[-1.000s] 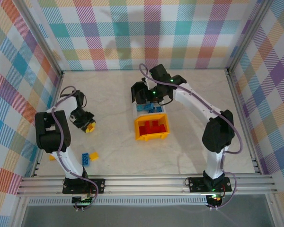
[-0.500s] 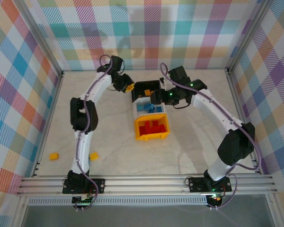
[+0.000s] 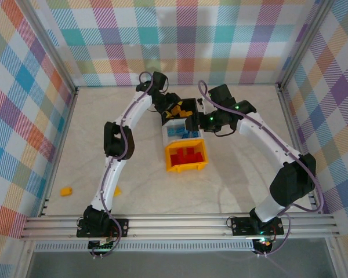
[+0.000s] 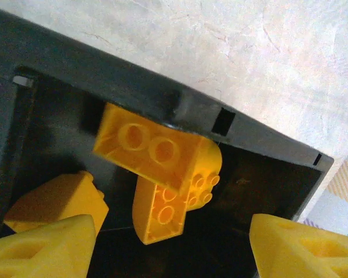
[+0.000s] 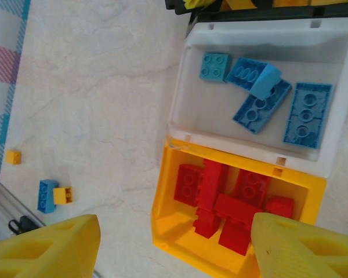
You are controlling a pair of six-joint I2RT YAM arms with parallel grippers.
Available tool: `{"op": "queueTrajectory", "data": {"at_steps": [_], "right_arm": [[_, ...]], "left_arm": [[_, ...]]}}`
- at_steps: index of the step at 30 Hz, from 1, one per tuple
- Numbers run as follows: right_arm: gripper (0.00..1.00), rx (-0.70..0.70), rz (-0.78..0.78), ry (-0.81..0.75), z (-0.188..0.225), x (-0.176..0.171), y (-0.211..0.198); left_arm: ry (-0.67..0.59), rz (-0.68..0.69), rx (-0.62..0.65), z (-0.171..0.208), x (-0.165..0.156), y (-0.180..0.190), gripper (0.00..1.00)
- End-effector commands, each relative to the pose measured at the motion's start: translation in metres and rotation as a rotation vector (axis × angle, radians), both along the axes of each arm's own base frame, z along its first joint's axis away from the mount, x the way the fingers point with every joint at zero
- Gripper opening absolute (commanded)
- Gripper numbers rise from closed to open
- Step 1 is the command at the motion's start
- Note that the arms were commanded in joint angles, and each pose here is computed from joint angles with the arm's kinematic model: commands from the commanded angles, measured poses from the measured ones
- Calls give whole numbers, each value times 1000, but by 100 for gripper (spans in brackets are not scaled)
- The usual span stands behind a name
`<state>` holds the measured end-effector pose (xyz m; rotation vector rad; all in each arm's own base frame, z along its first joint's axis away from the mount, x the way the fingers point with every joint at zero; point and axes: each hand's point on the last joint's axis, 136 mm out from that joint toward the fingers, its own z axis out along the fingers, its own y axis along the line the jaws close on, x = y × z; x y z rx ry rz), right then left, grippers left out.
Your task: Sort the legos into containers by color
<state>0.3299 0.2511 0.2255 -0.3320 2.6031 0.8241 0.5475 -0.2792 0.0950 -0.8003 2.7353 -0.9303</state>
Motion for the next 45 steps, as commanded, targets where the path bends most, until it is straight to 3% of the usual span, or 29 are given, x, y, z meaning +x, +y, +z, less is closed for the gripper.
{"op": "queueTrajectory", "data": {"at_steps": [1, 3, 6, 12, 17, 21, 27, 37, 45], "right_arm": [[70, 55, 76, 27, 1, -8, 19], [70, 35, 152, 63, -8, -17, 37], [71, -12, 272, 136, -26, -38, 71], [71, -37, 467, 181, -56, -82, 139], [72, -91, 608, 226, -82, -123, 188], [73, -131, 682, 247, -109, -158, 226], [79, -242, 692, 258, -153, -187, 259], [82, -193, 686, 177, -173, -198, 309], [80, -159, 635, 139, -174, -186, 326]], "left_arm": [[-110, -41, 56, 77, -17, 21, 74], [-132, -53, 156, 102, -37, 51, 76], [-76, -12, 331, 108, -88, 121, 78], [22, 282, 373, 100, -213, 266, 79], [74, 391, 482, 98, -308, 316, 80], [111, 454, 604, 100, -362, 331, 83], [129, 541, 635, 98, -408, 334, 86], [97, 570, 624, 104, -430, 330, 89], [101, 551, 663, 110, -438, 333, 91]]}}
